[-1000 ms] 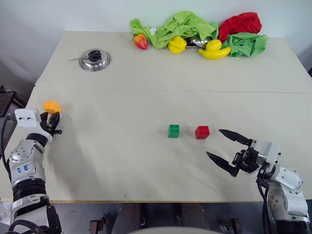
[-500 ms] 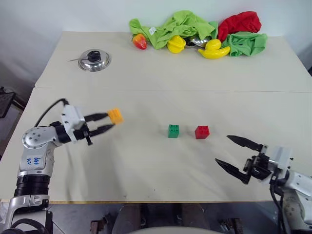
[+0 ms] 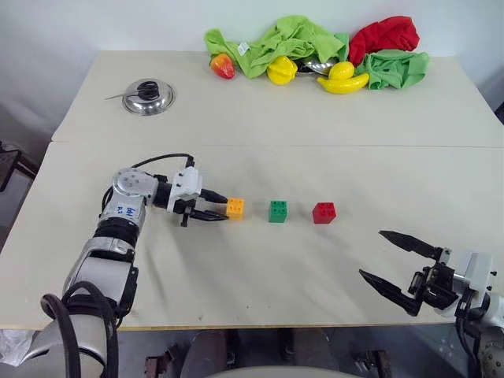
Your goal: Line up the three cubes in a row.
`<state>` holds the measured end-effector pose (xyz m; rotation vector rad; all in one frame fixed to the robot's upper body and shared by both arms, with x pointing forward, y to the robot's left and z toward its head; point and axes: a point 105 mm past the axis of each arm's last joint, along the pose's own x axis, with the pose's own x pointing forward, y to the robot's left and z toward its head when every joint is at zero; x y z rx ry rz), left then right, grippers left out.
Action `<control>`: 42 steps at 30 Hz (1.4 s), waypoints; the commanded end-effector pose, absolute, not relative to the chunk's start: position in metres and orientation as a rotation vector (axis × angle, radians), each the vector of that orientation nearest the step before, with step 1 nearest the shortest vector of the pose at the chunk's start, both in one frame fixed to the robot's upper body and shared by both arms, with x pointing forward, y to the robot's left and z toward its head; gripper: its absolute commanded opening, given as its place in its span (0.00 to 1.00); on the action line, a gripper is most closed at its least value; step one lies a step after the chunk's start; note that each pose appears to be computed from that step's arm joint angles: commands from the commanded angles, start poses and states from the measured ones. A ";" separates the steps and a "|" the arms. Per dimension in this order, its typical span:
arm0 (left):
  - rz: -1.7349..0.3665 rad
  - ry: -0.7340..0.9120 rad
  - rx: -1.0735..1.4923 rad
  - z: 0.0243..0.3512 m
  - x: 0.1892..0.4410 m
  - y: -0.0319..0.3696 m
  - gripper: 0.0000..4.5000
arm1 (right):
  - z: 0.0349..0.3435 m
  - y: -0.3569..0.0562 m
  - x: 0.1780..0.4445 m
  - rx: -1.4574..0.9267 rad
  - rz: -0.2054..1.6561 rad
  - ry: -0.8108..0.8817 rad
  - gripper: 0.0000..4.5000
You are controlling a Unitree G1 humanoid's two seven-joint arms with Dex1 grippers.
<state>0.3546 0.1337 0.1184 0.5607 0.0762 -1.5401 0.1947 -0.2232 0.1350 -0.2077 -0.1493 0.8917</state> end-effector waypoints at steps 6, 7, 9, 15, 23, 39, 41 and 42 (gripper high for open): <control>-1.509 0.095 0.555 0.117 0.354 0.150 0.32 | 0.145 -0.225 0.189 -0.230 0.858 -0.189 1.00; -1.504 0.102 0.554 0.116 0.354 0.152 0.32 | 0.144 -0.226 0.189 -0.229 0.853 -0.191 1.00; -1.494 0.107 0.541 0.116 0.354 0.154 0.32 | 0.143 -0.229 0.190 -0.230 0.849 -0.190 1.00; -1.476 0.068 0.539 0.121 0.357 0.153 0.68 | 0.140 -0.233 0.191 -0.228 0.873 -0.174 1.00; -1.421 -0.045 0.505 0.147 0.337 0.193 0.95 | 0.154 -0.237 0.197 -0.215 0.902 -0.241 1.00; -1.041 -0.075 0.293 0.151 0.257 0.240 0.95 | 0.160 -0.243 0.213 -0.248 1.028 -0.291 1.00; -1.013 -0.119 0.263 0.157 0.262 0.239 0.95 | 0.155 -0.242 0.213 -0.237 1.051 -0.277 1.00; -1.004 -0.136 0.255 0.160 0.264 0.238 0.95 | 0.152 -0.241 0.213 -0.227 1.061 -0.271 1.00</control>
